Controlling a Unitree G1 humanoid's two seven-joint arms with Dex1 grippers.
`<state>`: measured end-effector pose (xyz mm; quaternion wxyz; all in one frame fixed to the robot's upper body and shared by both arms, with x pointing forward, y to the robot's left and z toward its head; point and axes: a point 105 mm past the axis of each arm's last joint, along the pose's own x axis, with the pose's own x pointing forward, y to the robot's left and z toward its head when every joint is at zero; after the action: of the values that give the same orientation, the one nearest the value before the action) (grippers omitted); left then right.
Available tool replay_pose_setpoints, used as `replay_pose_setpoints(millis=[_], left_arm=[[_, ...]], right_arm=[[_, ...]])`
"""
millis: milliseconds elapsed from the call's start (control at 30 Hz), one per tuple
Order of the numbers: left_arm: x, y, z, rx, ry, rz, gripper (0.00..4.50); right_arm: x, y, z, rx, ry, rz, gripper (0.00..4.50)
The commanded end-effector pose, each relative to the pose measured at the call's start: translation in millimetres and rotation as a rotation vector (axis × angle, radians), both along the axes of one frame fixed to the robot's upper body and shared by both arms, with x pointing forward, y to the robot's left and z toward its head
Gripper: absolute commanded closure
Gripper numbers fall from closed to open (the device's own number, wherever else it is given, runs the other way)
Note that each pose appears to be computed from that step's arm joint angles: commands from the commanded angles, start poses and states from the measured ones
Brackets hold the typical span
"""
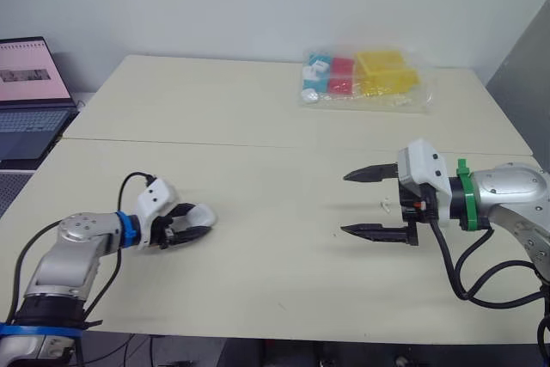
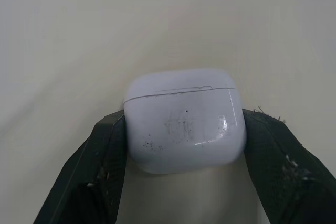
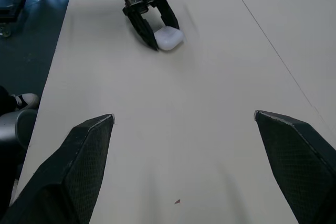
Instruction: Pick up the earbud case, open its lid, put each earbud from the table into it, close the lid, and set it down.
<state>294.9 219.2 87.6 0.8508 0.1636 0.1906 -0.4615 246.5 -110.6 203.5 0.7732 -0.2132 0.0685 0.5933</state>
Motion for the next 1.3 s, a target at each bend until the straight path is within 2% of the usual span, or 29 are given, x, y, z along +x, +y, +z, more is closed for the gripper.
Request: replay_pose_setpoints(millis=[33,200,367,467,633,833,1167,1300], left_arm=[[-5,-72,35,-0.092,-0.159,-0.251,1.66],[-7,-114,50,-0.169,-0.279,-0.338,1.66],[-11,-151,55,-0.163,-0.514,-0.468,1.66],[-11,-161,60,-0.156,-0.619,-0.513,1.66],[-11,-166,66,-0.146,-0.708,-0.558,1.66],[-13,-166,67,-0.157,-0.722,-0.584,1.66],[-14,-168,73,-0.170,-0.742,-0.595,1.66],[-14,-169,75,-0.191,-0.728,-0.594,1.66]], right_arm=[[-2,-5,7,0.094,0.056,-0.084,0.00],[-5,-8,-1,0.162,0.221,-0.188,0.00],[-6,0,-17,0.212,0.437,-0.284,0.00],[-3,10,-24,0.251,0.521,-0.318,0.00],[8,28,-25,0.325,0.603,-0.342,0.00],[10,35,-28,0.315,0.697,-0.323,0.00],[10,40,-29,0.298,0.752,-0.288,0.00],[12,40,-30,0.304,0.762,-0.285,0.94]])
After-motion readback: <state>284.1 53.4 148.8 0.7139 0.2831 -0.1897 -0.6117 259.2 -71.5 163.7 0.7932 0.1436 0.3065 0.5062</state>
